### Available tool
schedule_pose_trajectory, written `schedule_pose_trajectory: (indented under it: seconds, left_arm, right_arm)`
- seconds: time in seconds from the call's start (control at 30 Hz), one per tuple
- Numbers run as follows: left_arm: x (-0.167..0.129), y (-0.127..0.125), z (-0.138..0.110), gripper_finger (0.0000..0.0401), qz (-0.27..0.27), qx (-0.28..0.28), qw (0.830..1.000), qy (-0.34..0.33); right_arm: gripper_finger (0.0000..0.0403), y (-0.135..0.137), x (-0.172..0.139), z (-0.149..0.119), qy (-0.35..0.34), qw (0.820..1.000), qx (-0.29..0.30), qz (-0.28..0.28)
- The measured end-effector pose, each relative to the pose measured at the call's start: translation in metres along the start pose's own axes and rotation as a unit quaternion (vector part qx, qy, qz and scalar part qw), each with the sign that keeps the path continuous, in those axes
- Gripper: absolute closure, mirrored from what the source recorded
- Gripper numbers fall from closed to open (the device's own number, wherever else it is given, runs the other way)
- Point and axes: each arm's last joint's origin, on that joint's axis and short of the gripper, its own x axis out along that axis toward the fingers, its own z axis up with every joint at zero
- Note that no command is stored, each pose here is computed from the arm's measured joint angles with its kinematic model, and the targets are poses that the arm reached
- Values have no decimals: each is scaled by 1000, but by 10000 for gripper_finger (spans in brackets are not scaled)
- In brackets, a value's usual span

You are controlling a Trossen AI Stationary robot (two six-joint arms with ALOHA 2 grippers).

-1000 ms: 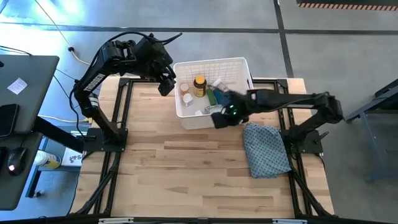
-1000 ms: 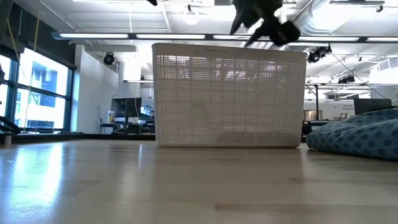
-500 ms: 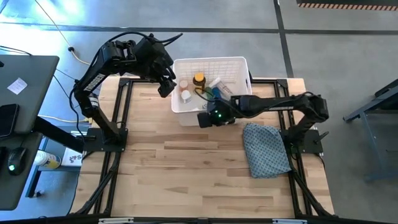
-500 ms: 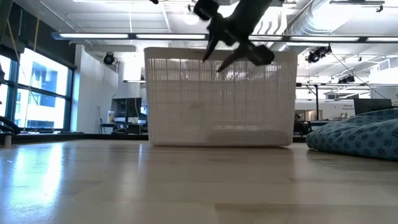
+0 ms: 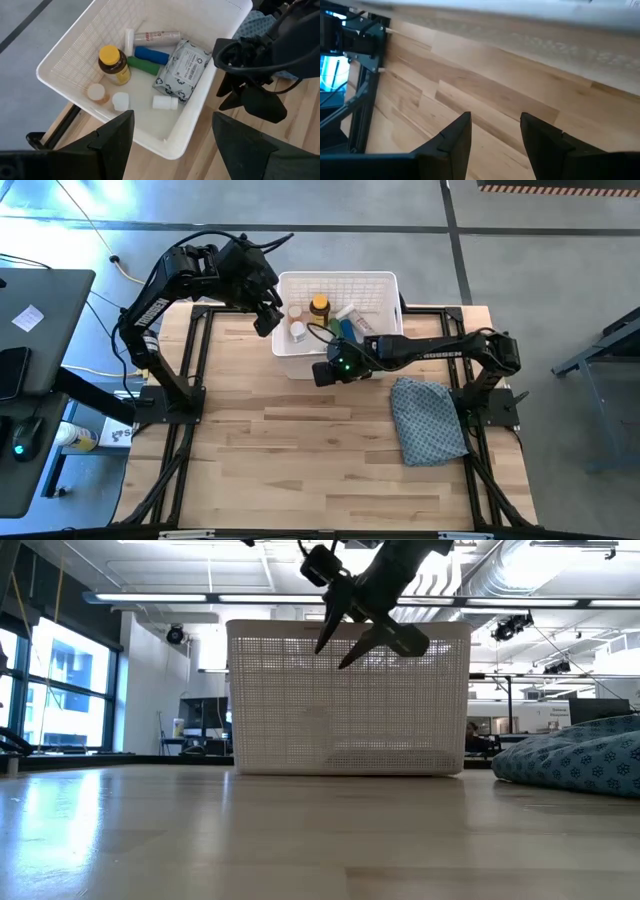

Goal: Pick & place medical supplies in basket/bin
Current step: Adjust the white bin

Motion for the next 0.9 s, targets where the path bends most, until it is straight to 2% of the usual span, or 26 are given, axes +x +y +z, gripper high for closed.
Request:
schedule_pose_trajectory:
  seconds: [0.33,0.7,0.9]
  left_arm:
    - [0,0,0,103,0,0,1000,0]
    - [0,-1,0,103,-11,-2,1000,2]
    - [0,-1,0,103,-12,-2,1000,2]
  right_arm:
    - [242,-3,0,6,-3,1000,-15,-1]
    - [242,6,-1,-13,44,999,-19,20]
    - [242,11,-12,-17,37,998,-25,42]
